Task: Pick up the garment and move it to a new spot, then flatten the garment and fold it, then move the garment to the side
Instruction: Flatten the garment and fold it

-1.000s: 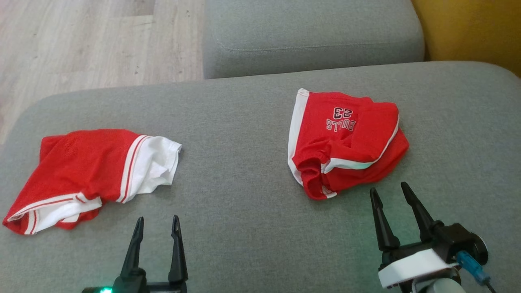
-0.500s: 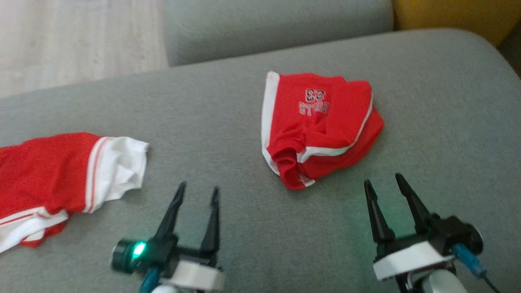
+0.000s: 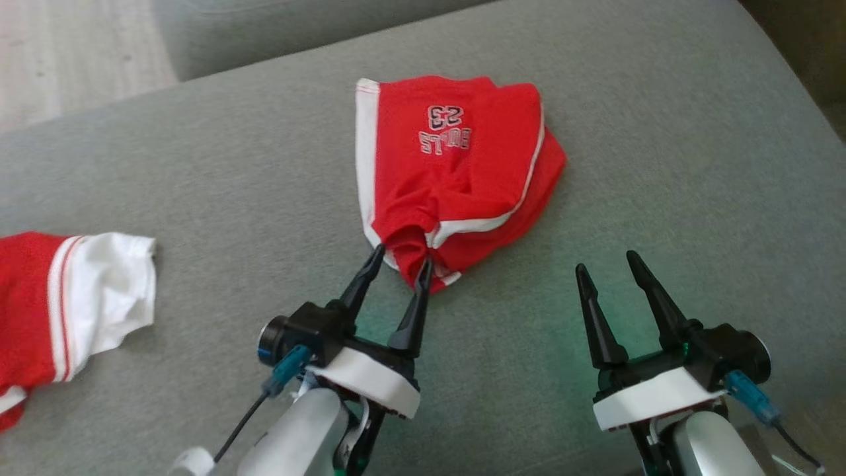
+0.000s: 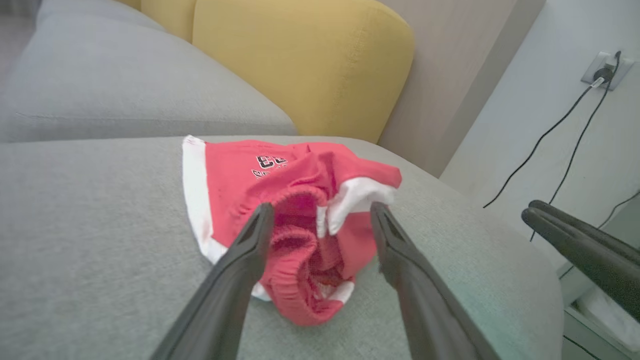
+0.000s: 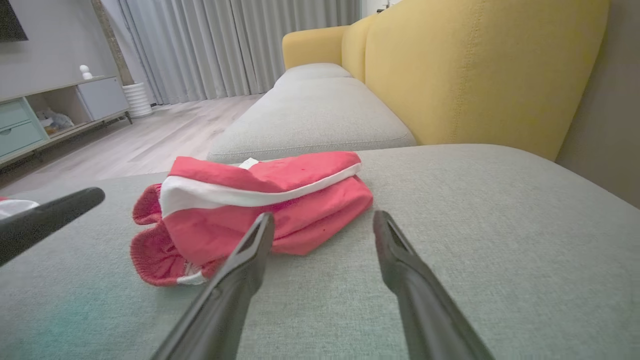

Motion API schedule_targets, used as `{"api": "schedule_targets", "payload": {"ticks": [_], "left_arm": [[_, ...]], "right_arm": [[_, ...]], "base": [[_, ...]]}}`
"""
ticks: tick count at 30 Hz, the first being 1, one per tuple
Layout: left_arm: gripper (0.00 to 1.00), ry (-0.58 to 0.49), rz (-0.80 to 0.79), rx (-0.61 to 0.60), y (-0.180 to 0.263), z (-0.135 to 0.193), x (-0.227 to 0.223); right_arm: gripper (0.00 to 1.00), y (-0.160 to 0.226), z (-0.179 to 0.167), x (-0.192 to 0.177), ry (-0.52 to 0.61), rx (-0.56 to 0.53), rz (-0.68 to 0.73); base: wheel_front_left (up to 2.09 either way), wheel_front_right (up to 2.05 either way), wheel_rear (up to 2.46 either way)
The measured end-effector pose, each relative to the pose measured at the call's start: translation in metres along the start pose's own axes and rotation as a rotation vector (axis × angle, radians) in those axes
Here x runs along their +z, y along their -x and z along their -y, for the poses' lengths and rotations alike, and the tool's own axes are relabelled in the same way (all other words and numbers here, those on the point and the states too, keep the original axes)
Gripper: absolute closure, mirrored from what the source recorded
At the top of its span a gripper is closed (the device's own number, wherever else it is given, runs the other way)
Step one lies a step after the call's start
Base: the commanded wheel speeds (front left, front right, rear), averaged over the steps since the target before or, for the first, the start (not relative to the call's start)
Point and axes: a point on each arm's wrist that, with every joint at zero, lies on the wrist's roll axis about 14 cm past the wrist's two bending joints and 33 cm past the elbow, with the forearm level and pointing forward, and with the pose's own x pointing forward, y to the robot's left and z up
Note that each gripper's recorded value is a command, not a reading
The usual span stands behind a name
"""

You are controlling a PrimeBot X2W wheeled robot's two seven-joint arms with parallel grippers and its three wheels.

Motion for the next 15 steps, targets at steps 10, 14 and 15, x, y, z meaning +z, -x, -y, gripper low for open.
{"api": "schedule_targets", "payload": {"ticks": [10,14,15], "left_arm": [[0.0,0.172,-0.064,-0.028,-0.024,0.002,-0.014],[0.0,0.336,-0.085,-0.034,-0.029,0.006,-0.018],[0.0,0.37,-0.093,-0.032,-0.03,0.007,-0.02]], "right_arm": [[0.0,0.003,0.01,-0.007,0.0,-0.035,-0.027],[0.0,0.003,0.011,-0.009,0.0,-0.038,-0.033],[0.0,0.004,0.011,-0.009,0.0,-0.038,-0.034]], "base": [[0.0,0.0,0.0],[0.0,0.0,0.0],[0.0,0.0,0.0]]}}
